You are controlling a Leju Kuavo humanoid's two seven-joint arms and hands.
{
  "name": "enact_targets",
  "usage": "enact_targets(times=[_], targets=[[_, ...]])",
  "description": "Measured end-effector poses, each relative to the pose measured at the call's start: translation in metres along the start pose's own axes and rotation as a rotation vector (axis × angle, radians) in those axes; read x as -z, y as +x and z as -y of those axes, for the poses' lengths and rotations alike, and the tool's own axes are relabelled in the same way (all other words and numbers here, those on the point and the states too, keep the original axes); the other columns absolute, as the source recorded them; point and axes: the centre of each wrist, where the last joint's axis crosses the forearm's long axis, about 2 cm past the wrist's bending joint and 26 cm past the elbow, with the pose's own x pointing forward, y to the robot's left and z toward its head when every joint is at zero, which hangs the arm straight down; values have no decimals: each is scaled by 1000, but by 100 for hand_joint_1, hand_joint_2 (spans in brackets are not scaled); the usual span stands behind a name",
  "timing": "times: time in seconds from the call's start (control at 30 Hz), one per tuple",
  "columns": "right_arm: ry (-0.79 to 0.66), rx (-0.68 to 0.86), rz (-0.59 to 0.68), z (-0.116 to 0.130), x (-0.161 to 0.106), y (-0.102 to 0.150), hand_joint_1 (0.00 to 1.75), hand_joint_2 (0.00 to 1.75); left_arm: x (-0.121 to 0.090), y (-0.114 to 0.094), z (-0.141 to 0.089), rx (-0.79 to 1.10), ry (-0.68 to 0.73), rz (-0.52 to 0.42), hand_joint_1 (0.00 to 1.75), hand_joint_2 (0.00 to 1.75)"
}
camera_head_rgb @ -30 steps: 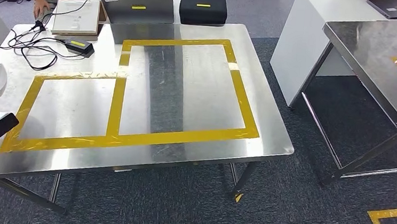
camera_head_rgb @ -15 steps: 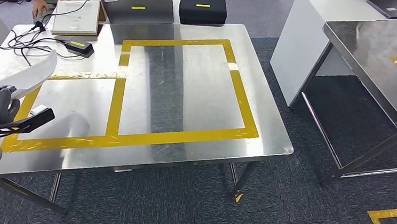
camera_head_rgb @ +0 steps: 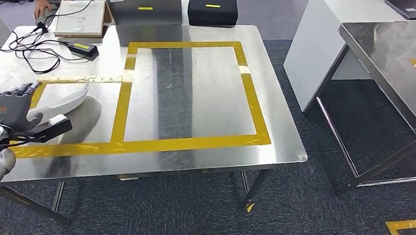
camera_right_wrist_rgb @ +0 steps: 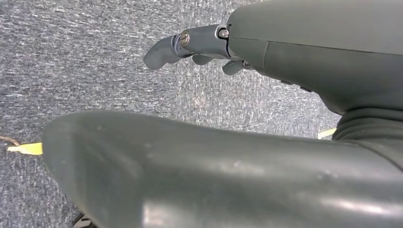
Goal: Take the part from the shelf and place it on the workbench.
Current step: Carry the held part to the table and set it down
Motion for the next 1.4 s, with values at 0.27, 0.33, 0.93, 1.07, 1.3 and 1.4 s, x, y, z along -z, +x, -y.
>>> enact_targets(times=[0.27,0.33,0.93,1.07,1.3,1.4], targets=[[-8,0,14,0,0,0,0,0,3,3,-3,-10,59,25,0,0],[-11,1,16,0,0,0,0,0,5,3,-7,-15,98,39,0,0],[2,25,35,-7,0,-4,0,0,48,-28,-126,-362,722,148,0,0],[8,28,34,-7,0,-5,0,0,36,-32,-160,-399,877,184,0,0],[9,52,33,-10,0,-4,0,0,15,-16,-189,-333,1006,320,0,0],[6,65,36,-11,0,-3,0,0,14,-5,-194,-311,1025,354,0,0]])
